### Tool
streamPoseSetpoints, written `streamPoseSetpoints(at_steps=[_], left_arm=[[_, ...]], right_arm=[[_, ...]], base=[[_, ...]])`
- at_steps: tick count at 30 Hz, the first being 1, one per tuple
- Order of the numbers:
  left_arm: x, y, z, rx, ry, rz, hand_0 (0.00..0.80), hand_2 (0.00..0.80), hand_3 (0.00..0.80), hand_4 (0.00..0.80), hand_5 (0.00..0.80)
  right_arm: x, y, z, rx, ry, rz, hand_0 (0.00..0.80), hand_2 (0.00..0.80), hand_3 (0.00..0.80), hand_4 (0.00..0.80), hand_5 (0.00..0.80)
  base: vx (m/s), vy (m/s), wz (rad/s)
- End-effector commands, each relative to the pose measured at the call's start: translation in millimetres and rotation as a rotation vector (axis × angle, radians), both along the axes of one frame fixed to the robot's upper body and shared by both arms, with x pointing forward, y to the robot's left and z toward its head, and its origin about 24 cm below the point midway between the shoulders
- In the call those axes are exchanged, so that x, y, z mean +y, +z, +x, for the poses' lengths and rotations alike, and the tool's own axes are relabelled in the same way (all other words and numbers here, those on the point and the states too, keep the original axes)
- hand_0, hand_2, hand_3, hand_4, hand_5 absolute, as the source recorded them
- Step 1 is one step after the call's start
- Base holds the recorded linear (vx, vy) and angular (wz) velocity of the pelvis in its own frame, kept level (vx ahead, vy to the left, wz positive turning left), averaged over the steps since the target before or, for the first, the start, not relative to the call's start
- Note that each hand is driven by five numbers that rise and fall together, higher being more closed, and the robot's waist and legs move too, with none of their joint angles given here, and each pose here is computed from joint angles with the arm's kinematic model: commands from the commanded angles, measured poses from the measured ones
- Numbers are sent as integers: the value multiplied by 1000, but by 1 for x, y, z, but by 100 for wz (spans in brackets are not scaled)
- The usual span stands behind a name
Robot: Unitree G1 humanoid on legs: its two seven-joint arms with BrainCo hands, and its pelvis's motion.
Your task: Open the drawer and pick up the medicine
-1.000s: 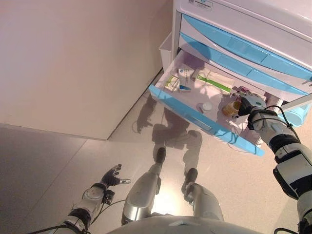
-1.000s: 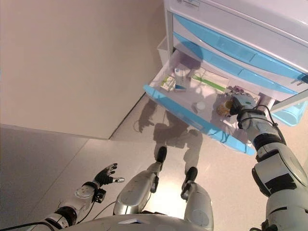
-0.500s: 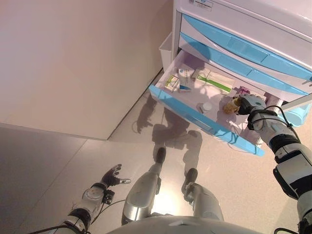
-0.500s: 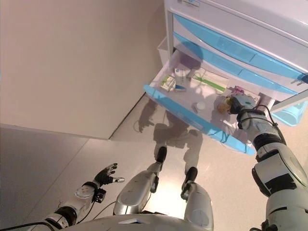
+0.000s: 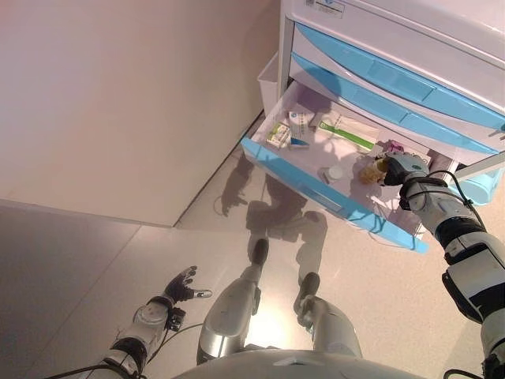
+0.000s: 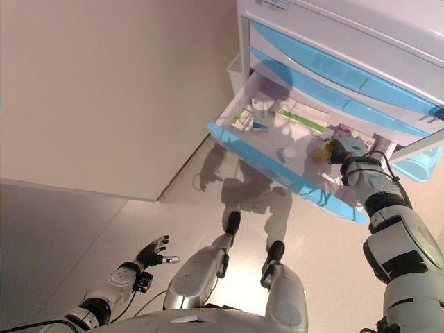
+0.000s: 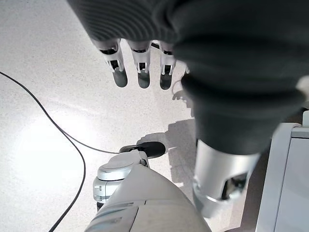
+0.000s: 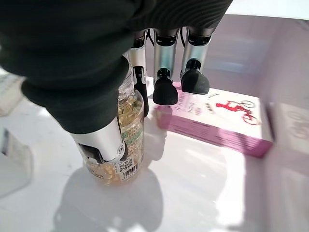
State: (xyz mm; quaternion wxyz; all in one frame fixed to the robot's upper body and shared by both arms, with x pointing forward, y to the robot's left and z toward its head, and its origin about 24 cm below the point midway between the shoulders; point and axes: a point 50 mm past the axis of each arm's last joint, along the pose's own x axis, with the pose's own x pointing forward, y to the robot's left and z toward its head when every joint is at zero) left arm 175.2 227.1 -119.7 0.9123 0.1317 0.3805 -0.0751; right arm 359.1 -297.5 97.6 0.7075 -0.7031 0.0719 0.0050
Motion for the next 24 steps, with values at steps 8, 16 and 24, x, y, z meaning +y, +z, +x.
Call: streamPoseSetpoints(at_steps=[8,16,24], left_arm=[[30,2,-14,39,77,49,0,0,0,0,0],[26,-14,-39,133,92,57,0,0,0,0,0],[20,-25,-63,214,78,63,0,0,0,0,0]], right_arm=[[106,49,-33,162,611,481,800,800,800,800,800],[117,110,-63,-49,887,1209,800,800,800,800,800],[72,151,-60,-449,789,1442,800,800,800,800,800]], base=[[13,0,-2],[45,31,-13],[69,34,-2]])
